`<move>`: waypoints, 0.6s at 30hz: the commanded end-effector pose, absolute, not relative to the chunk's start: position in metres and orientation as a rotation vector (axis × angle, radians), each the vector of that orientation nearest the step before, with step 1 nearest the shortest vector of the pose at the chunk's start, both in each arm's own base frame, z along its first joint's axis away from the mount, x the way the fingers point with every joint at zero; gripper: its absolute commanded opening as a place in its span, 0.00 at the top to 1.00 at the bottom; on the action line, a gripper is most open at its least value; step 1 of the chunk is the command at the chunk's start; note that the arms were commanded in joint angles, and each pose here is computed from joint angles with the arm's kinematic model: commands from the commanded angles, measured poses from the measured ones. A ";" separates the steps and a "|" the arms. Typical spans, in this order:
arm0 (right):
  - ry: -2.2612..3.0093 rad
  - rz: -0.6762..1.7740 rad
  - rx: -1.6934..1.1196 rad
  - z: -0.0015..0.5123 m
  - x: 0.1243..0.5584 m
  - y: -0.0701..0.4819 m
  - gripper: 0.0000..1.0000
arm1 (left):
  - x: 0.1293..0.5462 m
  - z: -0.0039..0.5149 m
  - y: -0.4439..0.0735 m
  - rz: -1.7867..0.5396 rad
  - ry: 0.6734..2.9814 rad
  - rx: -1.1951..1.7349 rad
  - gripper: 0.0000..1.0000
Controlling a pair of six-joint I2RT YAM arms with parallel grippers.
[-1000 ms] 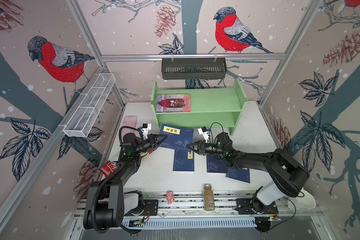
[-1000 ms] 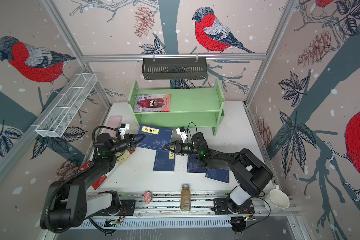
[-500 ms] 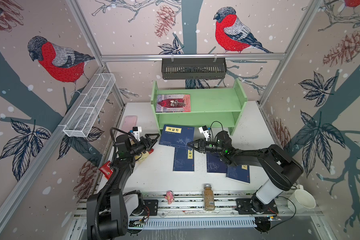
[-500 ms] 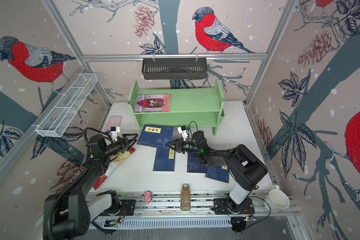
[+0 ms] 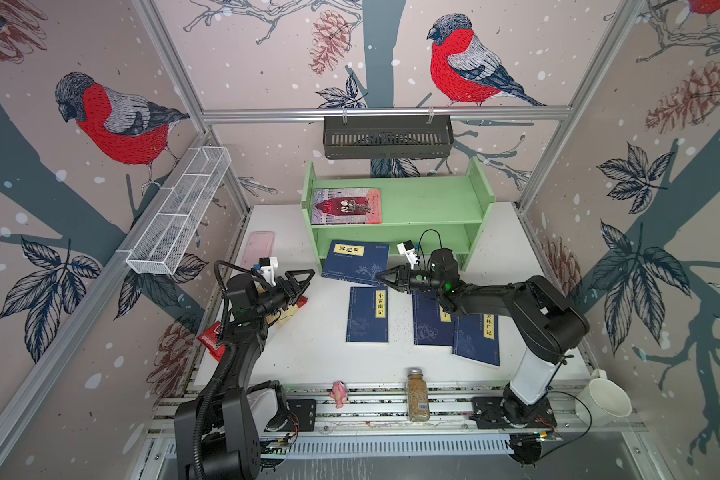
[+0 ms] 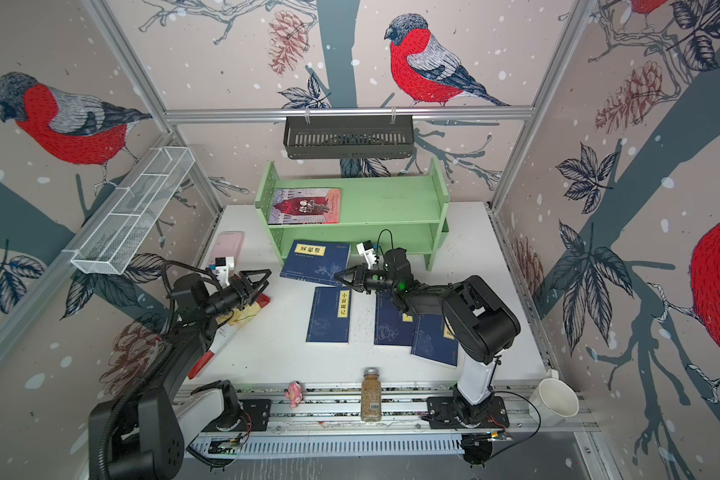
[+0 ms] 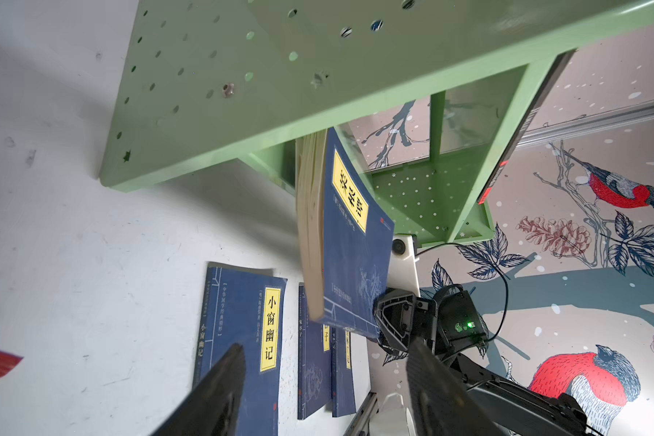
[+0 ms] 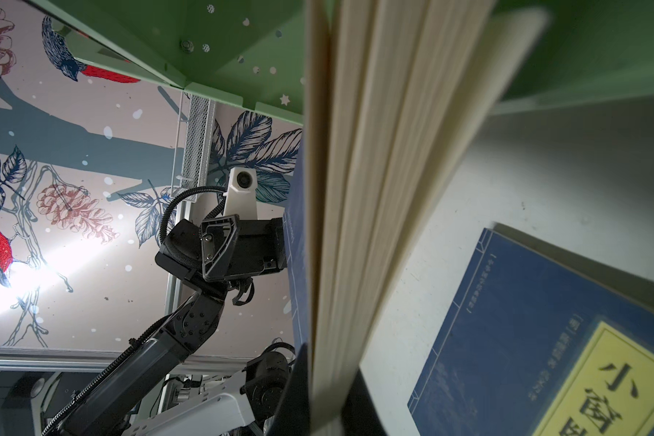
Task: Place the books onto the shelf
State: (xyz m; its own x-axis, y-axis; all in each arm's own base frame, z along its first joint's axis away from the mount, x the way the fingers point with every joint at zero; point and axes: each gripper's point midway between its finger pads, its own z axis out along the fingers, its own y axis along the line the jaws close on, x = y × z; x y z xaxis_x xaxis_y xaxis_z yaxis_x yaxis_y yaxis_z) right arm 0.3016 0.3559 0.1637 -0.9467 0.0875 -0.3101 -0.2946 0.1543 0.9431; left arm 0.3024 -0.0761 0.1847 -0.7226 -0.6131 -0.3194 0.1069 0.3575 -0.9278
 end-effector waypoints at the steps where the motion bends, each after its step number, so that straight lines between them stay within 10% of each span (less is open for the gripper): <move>1: 2.084 1.891 -0.282 0.178 0.304 0.362 0.95 | 0.303 0.192 -0.077 -1.427 1.942 -0.404 0.32; 18: 2.125 1.882 -0.256 0.177 0.340 0.378 0.94 | 0.303 0.194 -0.078 -1.454 1.922 -0.408 0.32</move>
